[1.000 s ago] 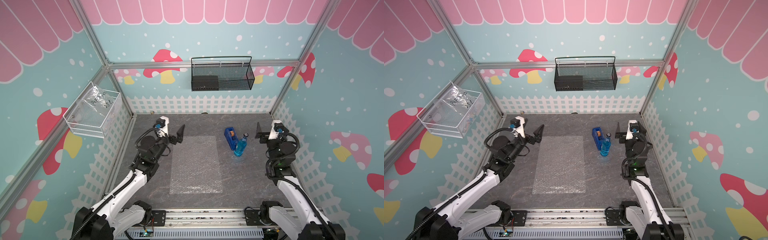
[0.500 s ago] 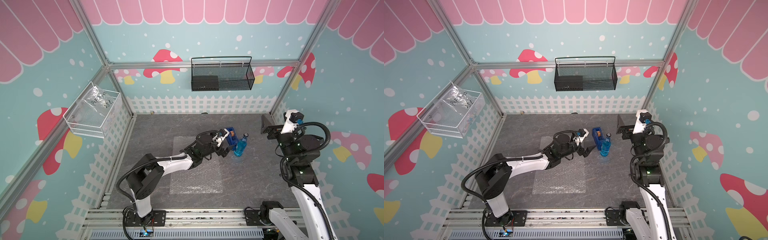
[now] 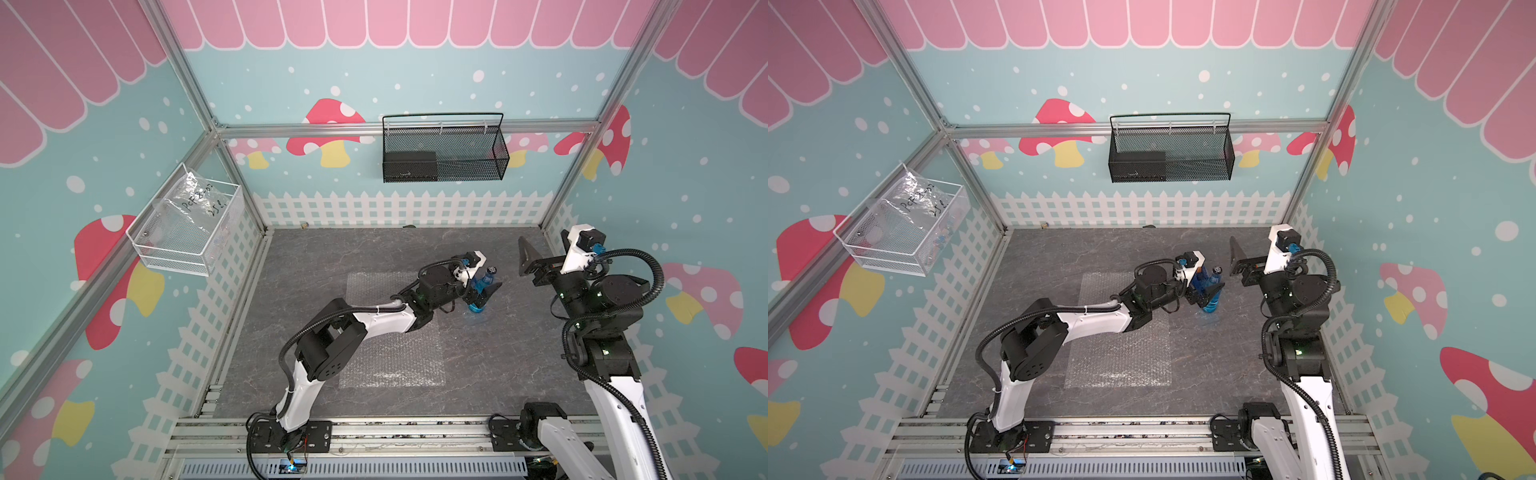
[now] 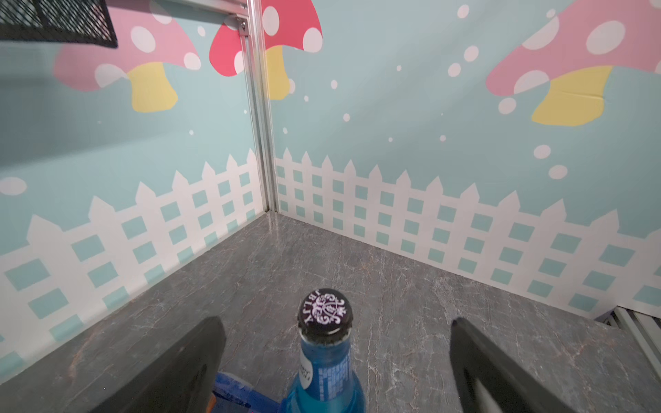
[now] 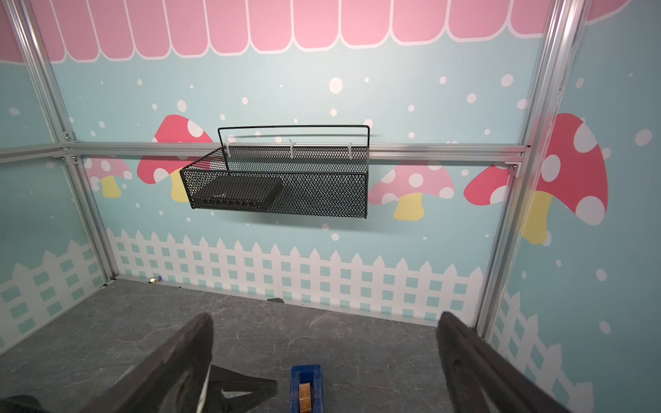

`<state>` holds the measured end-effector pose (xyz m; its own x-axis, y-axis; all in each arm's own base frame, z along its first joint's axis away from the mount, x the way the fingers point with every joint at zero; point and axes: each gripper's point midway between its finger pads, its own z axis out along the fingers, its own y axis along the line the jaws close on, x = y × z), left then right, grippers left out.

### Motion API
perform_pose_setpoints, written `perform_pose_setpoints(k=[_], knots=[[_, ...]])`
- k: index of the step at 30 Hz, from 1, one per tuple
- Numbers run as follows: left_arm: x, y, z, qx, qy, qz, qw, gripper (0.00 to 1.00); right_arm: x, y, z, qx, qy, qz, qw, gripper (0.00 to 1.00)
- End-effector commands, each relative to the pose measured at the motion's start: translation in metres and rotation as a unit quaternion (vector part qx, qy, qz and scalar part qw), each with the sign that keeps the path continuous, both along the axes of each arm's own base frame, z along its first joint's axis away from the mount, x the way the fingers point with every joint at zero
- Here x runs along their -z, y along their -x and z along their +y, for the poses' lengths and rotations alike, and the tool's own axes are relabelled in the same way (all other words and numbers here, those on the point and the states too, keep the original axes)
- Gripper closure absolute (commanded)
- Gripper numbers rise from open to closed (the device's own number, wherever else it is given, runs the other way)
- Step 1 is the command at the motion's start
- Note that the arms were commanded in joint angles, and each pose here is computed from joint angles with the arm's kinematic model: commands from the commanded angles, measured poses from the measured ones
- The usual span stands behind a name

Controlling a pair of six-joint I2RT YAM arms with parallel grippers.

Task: Wrap wine bottles in bubble wrap
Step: Pick up the wine bottle from the center of the board.

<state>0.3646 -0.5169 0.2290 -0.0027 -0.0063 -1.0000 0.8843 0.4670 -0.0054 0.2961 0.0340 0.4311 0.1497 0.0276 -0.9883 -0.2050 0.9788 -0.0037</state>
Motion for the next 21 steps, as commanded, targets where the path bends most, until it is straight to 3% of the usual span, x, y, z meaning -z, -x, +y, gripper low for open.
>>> perform_pose_setpoints(k=[1, 15, 21], knots=[[-0.009, 0.0, -0.013, 0.003, 0.024, -0.007, 1.0, 0.0, -0.001, 0.002, 0.006, -0.02, -0.003, -0.008, 1.0, 0.02], [0.013, -0.02, -0.039, -0.006, 0.028, 0.022, 0.999, 0.02, 0.009, 0.001, 0.014, -0.044, 0.002, -0.006, 0.999, 0.04], [0.02, -0.02, -0.046, 0.001, 0.022, 0.03, 0.999, 0.14, 0.011, 0.003, 0.013, -0.042, 0.004, -0.007, 0.999, 0.04]])
